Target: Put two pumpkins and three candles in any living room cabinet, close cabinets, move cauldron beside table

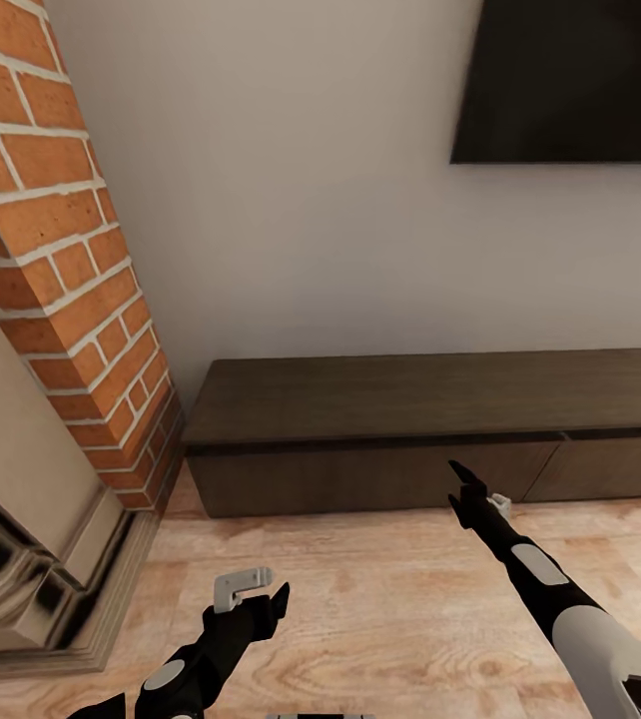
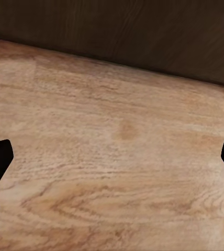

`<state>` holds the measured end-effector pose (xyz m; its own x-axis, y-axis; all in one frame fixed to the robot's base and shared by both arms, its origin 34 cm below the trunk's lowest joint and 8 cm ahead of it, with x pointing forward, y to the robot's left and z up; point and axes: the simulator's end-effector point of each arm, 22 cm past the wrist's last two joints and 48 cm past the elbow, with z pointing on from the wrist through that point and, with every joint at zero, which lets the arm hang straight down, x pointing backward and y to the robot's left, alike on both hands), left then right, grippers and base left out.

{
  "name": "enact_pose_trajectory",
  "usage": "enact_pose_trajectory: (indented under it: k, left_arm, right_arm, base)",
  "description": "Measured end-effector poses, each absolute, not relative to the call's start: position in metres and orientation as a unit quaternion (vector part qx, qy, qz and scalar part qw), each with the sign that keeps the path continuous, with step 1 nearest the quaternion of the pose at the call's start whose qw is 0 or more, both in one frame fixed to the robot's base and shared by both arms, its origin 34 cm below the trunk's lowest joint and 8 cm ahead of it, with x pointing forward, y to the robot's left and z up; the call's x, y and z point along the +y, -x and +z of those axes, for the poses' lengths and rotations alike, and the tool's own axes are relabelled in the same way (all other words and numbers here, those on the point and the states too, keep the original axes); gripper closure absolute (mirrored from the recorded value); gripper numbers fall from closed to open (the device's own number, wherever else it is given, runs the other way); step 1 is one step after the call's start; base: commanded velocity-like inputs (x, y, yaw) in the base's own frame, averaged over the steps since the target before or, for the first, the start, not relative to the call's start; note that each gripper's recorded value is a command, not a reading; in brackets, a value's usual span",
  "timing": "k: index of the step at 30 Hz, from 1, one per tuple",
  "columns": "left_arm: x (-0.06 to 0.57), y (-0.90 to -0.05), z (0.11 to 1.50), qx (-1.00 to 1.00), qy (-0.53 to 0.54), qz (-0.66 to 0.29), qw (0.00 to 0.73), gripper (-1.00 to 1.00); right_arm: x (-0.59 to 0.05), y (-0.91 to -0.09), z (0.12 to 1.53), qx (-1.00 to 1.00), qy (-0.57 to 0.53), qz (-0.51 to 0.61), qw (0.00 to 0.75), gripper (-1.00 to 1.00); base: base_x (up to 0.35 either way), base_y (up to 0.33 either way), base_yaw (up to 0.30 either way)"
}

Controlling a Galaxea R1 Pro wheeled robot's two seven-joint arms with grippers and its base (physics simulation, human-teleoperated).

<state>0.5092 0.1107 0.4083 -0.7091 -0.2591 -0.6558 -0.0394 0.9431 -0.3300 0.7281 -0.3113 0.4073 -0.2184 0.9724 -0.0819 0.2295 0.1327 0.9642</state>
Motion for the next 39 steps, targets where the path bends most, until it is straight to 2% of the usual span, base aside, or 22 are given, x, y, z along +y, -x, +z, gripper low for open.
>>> enact_pose_trajectory:
  k: [4,7,13,26,39]
  left_arm:
    - [0.107,-0.51,0.41,0.91,0.075,-0.161,0.374,-1.0]
    - [0.093,-0.513,0.424,0.89,0.044,-0.23,0.392,-1.0]
    - [0.097,-0.514,0.446,0.855,0.001,-0.306,0.419,-1.0]
    - [0.098,-0.512,0.452,0.847,-0.009,-0.324,0.421,-1.0]
    - [0.098,-0.512,0.451,0.848,-0.002,-0.326,0.417,-1.0]
  right_arm:
    - [-0.312,-0.728,0.407,0.634,-0.474,0.456,0.407,-1.0]
    - [-0.313,-0.727,0.406,0.635,-0.474,0.455,0.407,-1.0]
    - [-0.314,-0.727,0.405,0.635,-0.475,0.454,0.407,-1.0]
    - [-0.319,-0.719,0.394,0.639,-0.484,0.445,0.399,-1.0]
    - [-0.333,-0.718,0.393,0.641,-0.486,0.436,0.403,-1.0]
  base:
    - [0.015,0.0,0.0]
    - [0.003,0.0,0.0]
    - [0.0,0.0,0.0]
    - [0.1,0.0,0.0]
    - [0.009,0.0,0.0]
